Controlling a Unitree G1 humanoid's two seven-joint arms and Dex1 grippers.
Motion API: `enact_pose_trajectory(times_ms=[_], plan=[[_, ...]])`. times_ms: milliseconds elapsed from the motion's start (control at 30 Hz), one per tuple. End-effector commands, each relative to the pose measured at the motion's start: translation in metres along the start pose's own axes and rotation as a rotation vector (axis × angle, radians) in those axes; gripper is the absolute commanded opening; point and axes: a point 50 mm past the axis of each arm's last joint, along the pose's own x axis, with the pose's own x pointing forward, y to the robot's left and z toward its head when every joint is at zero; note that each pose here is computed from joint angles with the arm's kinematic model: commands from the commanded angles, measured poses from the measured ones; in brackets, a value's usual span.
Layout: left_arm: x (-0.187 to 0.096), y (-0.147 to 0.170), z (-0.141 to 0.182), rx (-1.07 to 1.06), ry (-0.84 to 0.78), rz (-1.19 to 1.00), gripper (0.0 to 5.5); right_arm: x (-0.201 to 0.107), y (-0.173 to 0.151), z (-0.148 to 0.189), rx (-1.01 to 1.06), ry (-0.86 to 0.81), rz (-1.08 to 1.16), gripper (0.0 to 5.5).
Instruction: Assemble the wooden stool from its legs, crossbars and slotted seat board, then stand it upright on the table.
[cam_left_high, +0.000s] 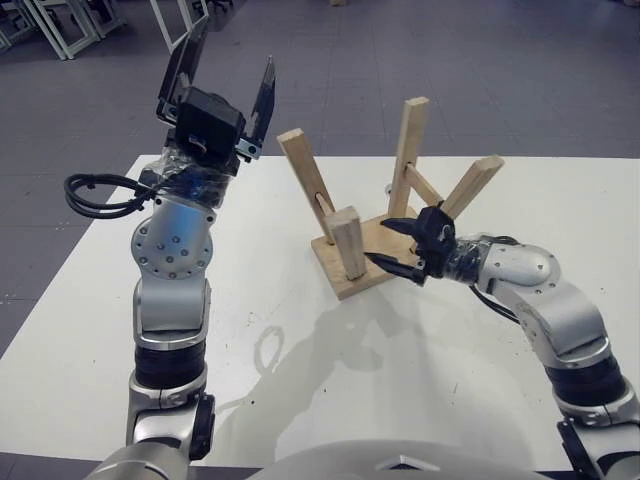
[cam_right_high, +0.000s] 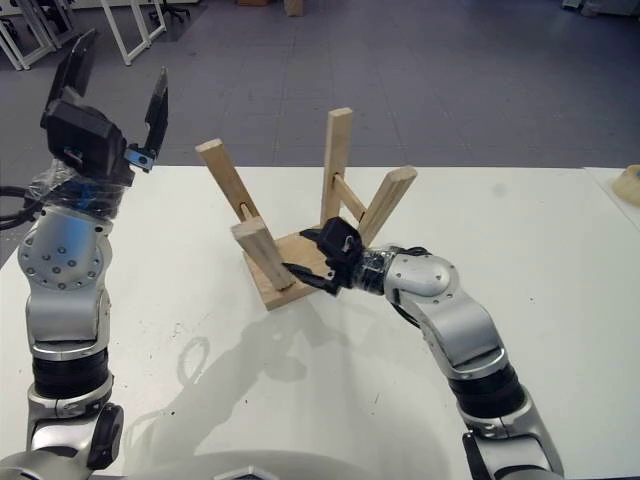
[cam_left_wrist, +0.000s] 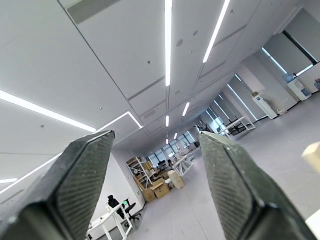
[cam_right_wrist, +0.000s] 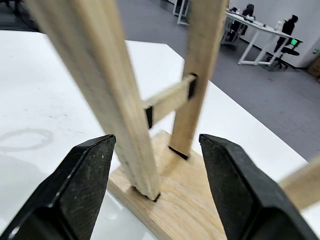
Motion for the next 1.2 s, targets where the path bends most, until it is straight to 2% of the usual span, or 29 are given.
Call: enact_pose_trajectory(times_ms=[33,133,200,333,433,600,733,933,1200], plan=[[-0.001,0.008,-0.009,-0.014,0.031,-0.029,3.13,-0.001,0.005,0.004,0.01,-0.014,0.034,3.09],[-0.003,0.02,-0.019,-0.08,0.063,-0.034,3.13,-0.009,0.006,0.001,0.039,0.003,0.063,3.09],[-0.012,0.03,-0.033,-0.168,0.104,-0.081,3.13,-0.025,0.003,-0.007,0.067,0.046,0.083,3.09],[-0.051,0.04,-0.068,-0.411,0.22,-0.239,3.13,-0.063,0.005,-0.029,0.162,0.167,0.203,3.09],[-0.086,0.029,-0.086,-0.561,0.331,-0.454,3.13,-0.088,-0.007,-0.047,0.223,0.25,0.177,3.09],[-0.108,0.011,-0.088,-0.713,0.408,-0.779,3.91,-0.107,-0.041,-0.061,0.219,0.284,0.058,3.13],[-0.094,0.001,-0.091,-0.743,0.368,-0.896,3.91,-0.11,-0.06,-0.061,0.185,0.281,0.028,3.13],[-0.059,0.013,-0.084,-0.738,0.263,-0.987,3.91,-0.116,-0.088,-0.034,0.113,0.161,0.026,3.13],[-0.027,-0.005,-0.085,-0.76,0.187,-1.1,3.91,-0.099,-0.106,-0.011,0.046,0.066,0.077,3.13]])
